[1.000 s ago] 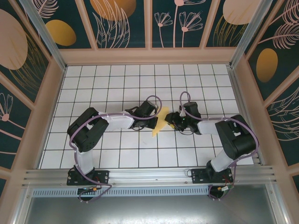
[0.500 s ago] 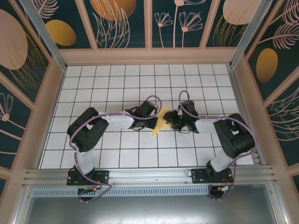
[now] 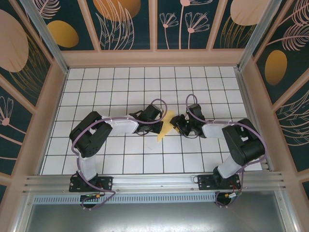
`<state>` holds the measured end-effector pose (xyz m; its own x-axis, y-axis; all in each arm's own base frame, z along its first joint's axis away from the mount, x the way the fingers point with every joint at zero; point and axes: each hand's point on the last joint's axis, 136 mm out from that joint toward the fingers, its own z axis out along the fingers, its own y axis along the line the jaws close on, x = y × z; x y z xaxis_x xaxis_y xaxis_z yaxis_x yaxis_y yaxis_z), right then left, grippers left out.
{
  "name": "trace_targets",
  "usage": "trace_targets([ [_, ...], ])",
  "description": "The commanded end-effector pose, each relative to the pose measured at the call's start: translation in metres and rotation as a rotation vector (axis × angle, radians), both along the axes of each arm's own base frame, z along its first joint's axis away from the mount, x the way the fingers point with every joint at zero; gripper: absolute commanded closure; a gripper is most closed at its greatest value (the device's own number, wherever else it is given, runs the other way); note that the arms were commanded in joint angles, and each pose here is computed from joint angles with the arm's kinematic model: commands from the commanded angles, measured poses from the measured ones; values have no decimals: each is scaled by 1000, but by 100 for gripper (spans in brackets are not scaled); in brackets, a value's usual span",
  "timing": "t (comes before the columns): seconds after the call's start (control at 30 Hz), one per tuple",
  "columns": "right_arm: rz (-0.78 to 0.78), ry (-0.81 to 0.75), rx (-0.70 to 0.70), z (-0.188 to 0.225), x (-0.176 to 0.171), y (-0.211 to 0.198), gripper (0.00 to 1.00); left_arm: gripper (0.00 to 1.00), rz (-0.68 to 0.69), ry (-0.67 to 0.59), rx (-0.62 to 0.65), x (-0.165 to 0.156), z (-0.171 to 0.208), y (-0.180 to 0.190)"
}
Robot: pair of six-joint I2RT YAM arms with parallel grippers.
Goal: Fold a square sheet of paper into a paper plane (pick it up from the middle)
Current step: Third fold the triangle at the center of the table, then fourth fold the wing at the center of the table.
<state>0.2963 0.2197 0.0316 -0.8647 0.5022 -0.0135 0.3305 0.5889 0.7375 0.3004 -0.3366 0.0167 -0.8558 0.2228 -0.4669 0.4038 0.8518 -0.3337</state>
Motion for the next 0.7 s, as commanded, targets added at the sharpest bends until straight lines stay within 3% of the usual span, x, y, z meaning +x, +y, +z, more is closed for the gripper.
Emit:
trace_targets([
  [0.0, 0, 22, 20, -2, 1, 5, 60, 93, -1, -2, 18, -3, 4, 6],
  [0.23, 3, 25, 33, 0, -1, 6, 60, 93, 0, -5, 18, -3, 5, 5],
  [0.5, 55, -76, 114, 18, 8, 21, 64, 93, -3, -3, 24, -2, 4, 6],
  [0.67, 135, -174, 89, 28, 6, 23, 65, 92, 6, -22, 18, 1, 13, 6],
])
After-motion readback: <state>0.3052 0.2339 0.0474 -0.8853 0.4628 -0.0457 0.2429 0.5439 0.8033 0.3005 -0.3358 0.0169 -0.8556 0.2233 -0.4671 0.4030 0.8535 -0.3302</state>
